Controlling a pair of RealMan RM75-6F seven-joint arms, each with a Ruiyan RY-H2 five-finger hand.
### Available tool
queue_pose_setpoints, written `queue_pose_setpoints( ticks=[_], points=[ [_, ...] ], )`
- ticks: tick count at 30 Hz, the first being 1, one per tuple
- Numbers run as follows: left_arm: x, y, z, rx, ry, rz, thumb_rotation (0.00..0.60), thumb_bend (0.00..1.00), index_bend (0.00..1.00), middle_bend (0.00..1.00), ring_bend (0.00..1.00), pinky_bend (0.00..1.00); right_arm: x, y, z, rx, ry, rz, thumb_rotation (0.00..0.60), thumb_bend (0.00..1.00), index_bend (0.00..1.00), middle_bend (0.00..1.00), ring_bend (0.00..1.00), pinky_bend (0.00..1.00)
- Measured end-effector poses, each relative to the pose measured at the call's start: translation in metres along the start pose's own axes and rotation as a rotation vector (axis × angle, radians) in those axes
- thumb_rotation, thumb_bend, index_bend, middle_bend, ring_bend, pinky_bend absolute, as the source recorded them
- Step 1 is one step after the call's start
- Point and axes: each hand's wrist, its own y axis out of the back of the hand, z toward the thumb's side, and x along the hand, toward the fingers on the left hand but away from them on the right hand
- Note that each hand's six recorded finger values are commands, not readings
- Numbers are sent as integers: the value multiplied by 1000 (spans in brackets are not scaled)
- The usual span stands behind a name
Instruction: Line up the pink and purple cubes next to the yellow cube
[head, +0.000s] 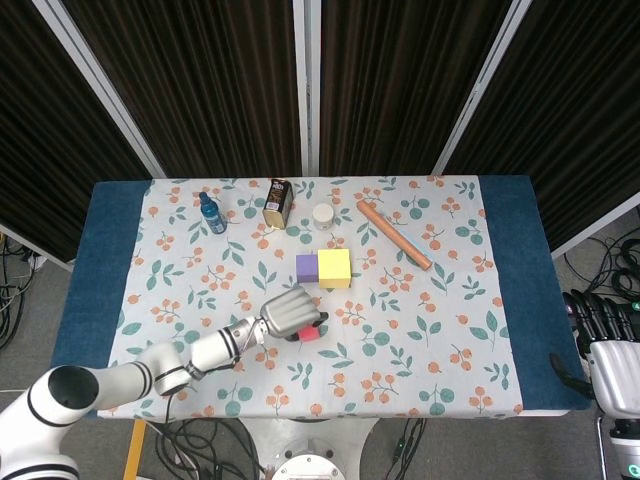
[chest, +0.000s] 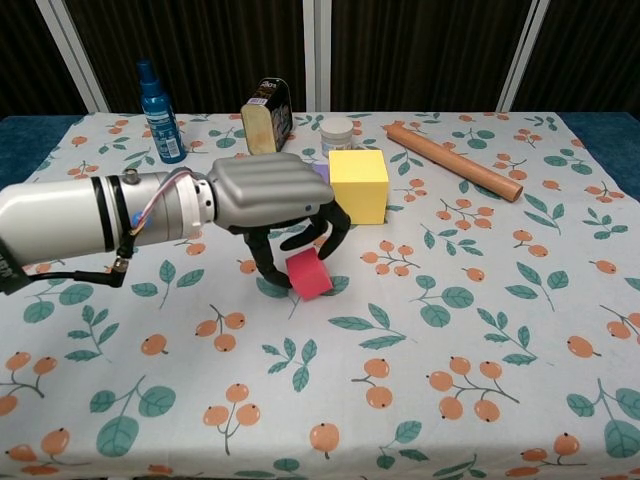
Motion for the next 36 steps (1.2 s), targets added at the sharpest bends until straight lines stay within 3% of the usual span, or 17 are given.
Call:
queue_pose_setpoints(
  ticks=[8, 16, 26, 36],
  points=[
    [-27, 20, -49, -214, 216, 70, 600, 203, 571, 837, 836, 890, -1, -1, 2, -8, 20, 2, 600, 226, 0, 9, 0, 23],
    [-44, 23, -94, -393, 459, 69, 600, 207, 565, 829, 833, 890, -2, -2, 5, -14, 35, 4, 600, 226, 0, 9, 0, 23],
    [-31, 18, -114, -378, 649, -19, 600, 206, 546, 824, 833, 888, 1, 1, 1, -8, 18, -1, 600, 225, 0, 9, 0, 23],
    [-3, 27, -116, -383, 731, -69, 600, 206, 536, 823, 833, 887, 1, 2, -2, -5, 7, -1, 600, 226, 0, 9, 0, 23]
  ],
)
